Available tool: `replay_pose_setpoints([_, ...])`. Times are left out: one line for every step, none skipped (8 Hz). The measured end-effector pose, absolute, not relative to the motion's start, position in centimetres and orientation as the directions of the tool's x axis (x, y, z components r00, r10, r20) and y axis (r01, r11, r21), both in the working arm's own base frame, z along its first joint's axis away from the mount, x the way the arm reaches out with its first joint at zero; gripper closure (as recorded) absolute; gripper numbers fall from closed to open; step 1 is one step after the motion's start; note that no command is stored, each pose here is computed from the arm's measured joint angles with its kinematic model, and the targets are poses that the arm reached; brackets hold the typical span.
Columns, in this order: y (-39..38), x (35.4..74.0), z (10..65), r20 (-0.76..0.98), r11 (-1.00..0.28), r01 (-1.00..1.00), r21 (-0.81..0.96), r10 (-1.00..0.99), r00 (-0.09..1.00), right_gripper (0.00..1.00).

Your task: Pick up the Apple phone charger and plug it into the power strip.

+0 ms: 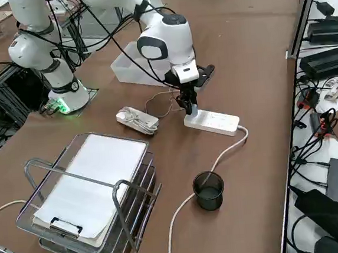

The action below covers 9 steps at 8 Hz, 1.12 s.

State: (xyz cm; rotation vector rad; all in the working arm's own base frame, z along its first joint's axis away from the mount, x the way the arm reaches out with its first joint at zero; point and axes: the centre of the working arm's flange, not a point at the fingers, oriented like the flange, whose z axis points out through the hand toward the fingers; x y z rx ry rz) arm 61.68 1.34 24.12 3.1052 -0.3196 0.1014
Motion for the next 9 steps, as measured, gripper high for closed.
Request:
replay_pose_setpoints([1.3, 61.7, 24.1, 0.066, -0.979, -0.204, 0.012, -0.203, 0.977, 0.63])
replay_pose_setpoints([1.3, 61.7, 24.1, 0.067, -0.979, -0.202, 0.012, -0.201, 0.977, 0.63])
replay_pose_setpoints([1.3, 61.7, 24.1, 0.065, -0.980, -0.201, 0.012, -0.200, 0.978, 0.63])
replay_pose_setpoints([1.3, 61.6, 23.5, 0.050, -0.979, -0.202, 0.016, -0.201, 0.978, 0.46])
replay_pose_setpoints([1.3, 61.5, 22.7, 0.036, -0.979, -0.201, 0.020, -0.201, 0.979, 0.30])
replay_pose_setpoints([1.3, 61.7, 22.6, 0.025, -0.979, -0.201, 0.023, -0.201, 0.979, 0.12])
replay_pose_setpoints([1.3, 62.1, 23.4, 0.012, -0.979, -0.201, 0.026, -0.201, 0.980, 0.02])
replay_pose_setpoints([1.4, 62.8, 24.9, 0.002, -0.979, -0.201, 0.029, -0.201, 0.979, 0.02])
replay_pose_setpoints([1.4, 63.4, 26.9, 0.001, -0.979, -0.202, 0.029, -0.202, 0.979, 0.01])
